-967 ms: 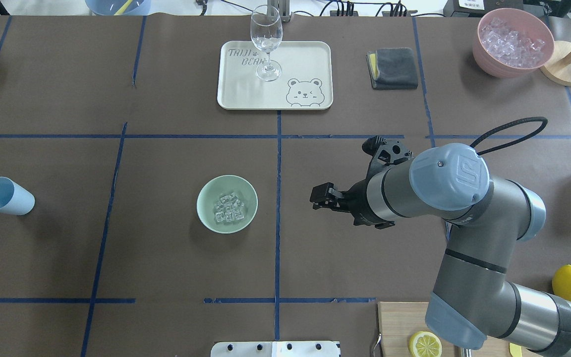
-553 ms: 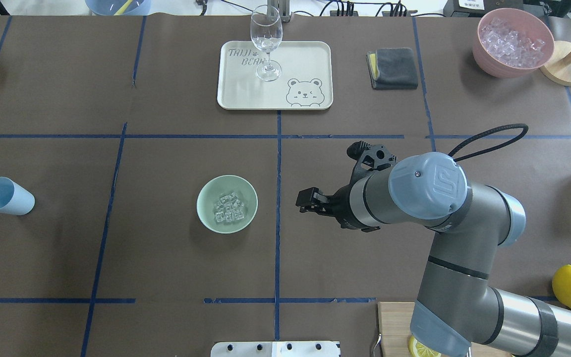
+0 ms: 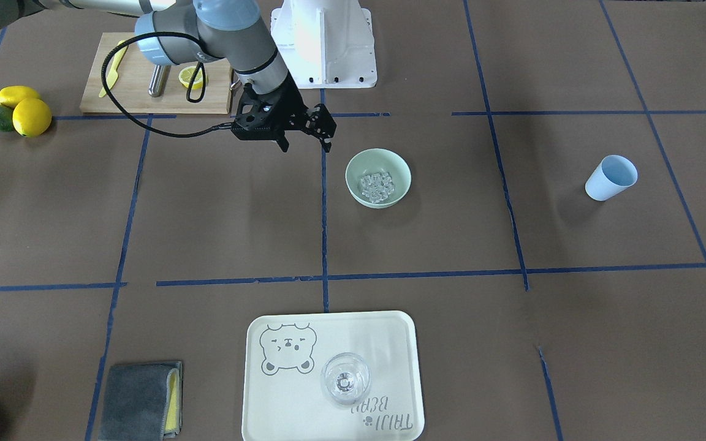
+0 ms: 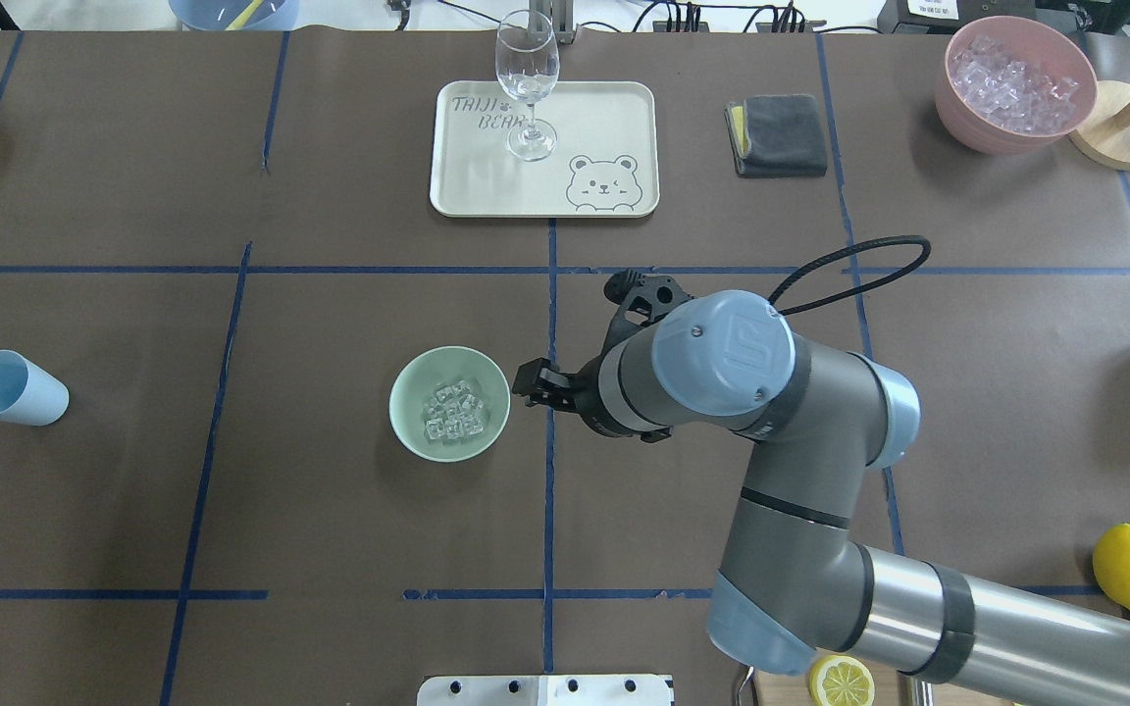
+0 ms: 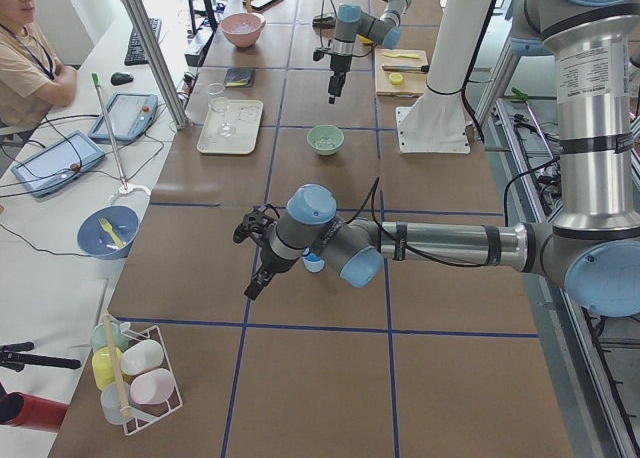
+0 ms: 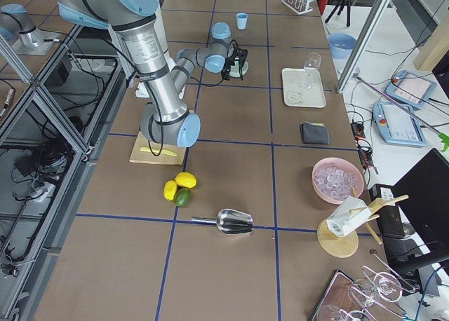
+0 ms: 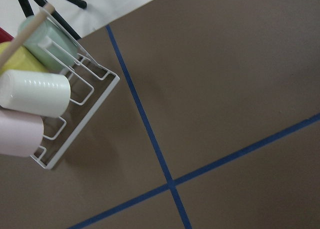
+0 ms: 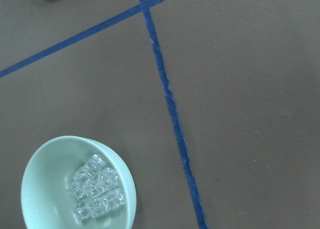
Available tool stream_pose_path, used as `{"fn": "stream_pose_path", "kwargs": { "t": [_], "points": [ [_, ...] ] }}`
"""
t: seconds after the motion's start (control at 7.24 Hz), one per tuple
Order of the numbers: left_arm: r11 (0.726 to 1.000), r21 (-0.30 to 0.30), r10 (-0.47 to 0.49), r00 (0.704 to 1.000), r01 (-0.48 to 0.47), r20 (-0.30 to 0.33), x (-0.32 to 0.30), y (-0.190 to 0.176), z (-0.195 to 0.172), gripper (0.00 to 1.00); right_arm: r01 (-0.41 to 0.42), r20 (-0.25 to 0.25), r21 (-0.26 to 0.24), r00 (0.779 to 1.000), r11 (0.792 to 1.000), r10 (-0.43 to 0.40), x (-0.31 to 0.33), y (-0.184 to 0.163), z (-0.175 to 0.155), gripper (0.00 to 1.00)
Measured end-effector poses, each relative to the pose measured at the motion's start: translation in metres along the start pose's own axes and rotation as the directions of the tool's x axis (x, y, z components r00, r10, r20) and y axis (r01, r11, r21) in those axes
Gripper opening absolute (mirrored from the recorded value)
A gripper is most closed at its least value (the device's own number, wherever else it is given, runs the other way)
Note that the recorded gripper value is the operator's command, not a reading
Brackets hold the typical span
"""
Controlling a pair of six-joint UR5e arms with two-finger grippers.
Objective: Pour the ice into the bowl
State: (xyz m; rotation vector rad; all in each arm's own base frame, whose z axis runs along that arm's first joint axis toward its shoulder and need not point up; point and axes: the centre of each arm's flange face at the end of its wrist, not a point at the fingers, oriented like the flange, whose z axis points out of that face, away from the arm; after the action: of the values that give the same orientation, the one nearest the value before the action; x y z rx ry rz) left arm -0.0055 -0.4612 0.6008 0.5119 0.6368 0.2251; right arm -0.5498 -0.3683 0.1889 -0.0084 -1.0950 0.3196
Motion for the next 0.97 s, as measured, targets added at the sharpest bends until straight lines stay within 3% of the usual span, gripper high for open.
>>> {"fn": "stream_pose_path", "kwargs": {
  "t": [0.28,0.55,0.69,0.83,0.97],
  "points": [
    [0.998,-0.046,-0.039,0.999,0.039,-0.005,-0.007,0.017,0.004,1.0,0.004,-0.014,0.001,1.0,1.0,-0.004,-0.035,-0.002,0.023,1.0],
    [0.999,-0.024,-0.04,0.999,0.04,-0.003,-0.011,0.023,0.007,1.0,0.032,-0.04,-0.007,0.999,0.999,-0.033,-0.064,0.002,0.048,0.97],
    [0.999,-0.017,-0.048,0.999,0.048,-0.003,-0.01,0.023,0.006,1.0,0.059,-0.063,-0.015,0.996,0.998,-0.06,-0.066,0.006,0.063,0.9],
    [0.998,-0.009,-0.057,0.998,0.057,-0.004,-0.009,0.02,0.004,1.0,0.08,-0.091,-0.021,0.993,0.997,-0.082,-0.064,0.009,0.077,0.77],
    [0.998,-0.005,-0.065,0.998,0.065,-0.004,-0.008,0.019,0.003,1.0,0.094,-0.121,-0.026,0.988,0.995,-0.097,-0.06,0.011,0.087,0.31]
  ]
}}
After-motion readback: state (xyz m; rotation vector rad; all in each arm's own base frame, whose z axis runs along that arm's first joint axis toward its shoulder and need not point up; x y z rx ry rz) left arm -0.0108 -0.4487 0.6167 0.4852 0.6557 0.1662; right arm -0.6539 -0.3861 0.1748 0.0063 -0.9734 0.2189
